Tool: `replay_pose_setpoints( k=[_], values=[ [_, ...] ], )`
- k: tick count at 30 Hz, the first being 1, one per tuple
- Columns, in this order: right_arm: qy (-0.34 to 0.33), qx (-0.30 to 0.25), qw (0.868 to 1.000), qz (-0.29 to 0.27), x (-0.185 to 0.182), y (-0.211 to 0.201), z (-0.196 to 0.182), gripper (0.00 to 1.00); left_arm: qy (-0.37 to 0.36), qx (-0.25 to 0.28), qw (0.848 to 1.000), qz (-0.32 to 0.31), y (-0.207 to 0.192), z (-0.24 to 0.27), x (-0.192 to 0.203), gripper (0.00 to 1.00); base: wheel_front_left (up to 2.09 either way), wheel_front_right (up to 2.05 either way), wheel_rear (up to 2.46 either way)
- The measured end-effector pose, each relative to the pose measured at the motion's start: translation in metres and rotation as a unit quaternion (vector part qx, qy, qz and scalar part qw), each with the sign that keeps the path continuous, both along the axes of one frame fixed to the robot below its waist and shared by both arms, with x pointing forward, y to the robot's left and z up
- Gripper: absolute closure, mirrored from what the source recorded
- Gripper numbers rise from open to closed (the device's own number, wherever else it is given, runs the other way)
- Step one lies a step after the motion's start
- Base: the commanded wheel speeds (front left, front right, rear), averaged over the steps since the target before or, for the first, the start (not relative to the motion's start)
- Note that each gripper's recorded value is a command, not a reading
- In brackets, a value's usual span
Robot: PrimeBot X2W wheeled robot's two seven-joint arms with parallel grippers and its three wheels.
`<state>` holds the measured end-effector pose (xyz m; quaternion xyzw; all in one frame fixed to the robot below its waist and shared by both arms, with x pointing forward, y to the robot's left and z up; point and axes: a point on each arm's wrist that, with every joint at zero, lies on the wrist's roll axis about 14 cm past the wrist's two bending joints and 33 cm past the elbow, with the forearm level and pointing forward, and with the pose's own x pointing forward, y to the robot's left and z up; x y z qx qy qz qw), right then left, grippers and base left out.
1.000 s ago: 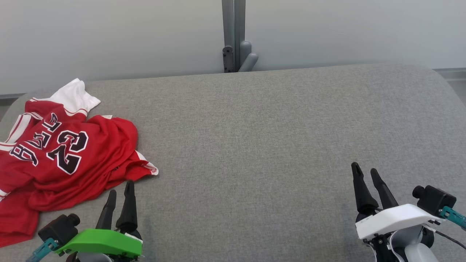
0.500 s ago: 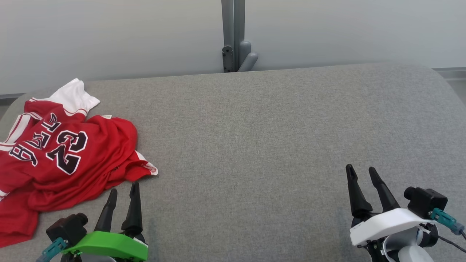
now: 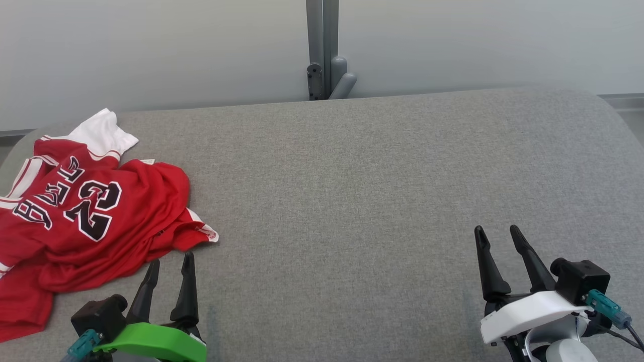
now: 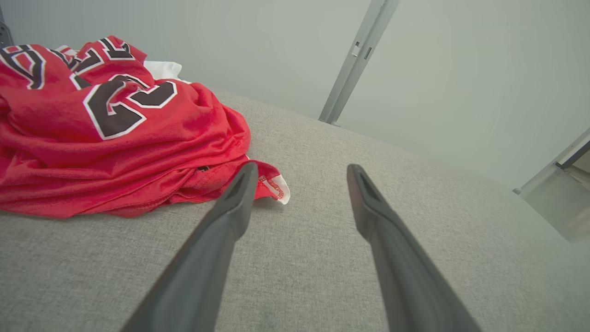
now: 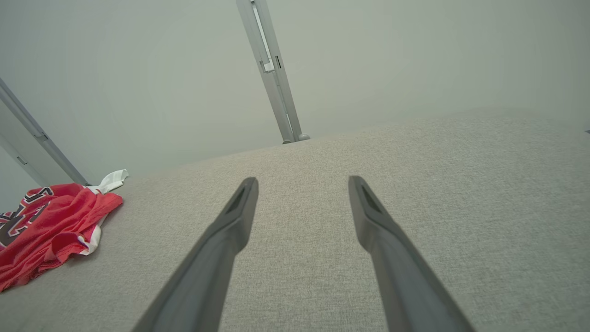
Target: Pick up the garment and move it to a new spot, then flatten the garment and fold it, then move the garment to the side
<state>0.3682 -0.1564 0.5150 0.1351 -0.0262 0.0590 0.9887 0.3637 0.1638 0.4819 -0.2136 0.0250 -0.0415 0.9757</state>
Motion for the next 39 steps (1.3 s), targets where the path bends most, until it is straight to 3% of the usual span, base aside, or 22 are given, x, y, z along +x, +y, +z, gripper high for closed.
replay_pose_setpoints(
  k=[18, 39],
  values=[
    [-0.013, -0.079, 0.997, -0.017, -0.004, -0.013, -0.001, 0.00, -0.008, 0.068, 0.998, -0.002, 0.005, -0.004, -0.004, 0.00, 0.00, 0.00, 0.00],
    [-0.017, -0.144, 0.989, -0.027, -0.010, -0.023, -0.007, 0.00, -0.020, 0.112, 0.993, 0.007, 0.013, -0.003, -0.005, 0.00, 0.00, 0.00, 0.00]
  ],
)
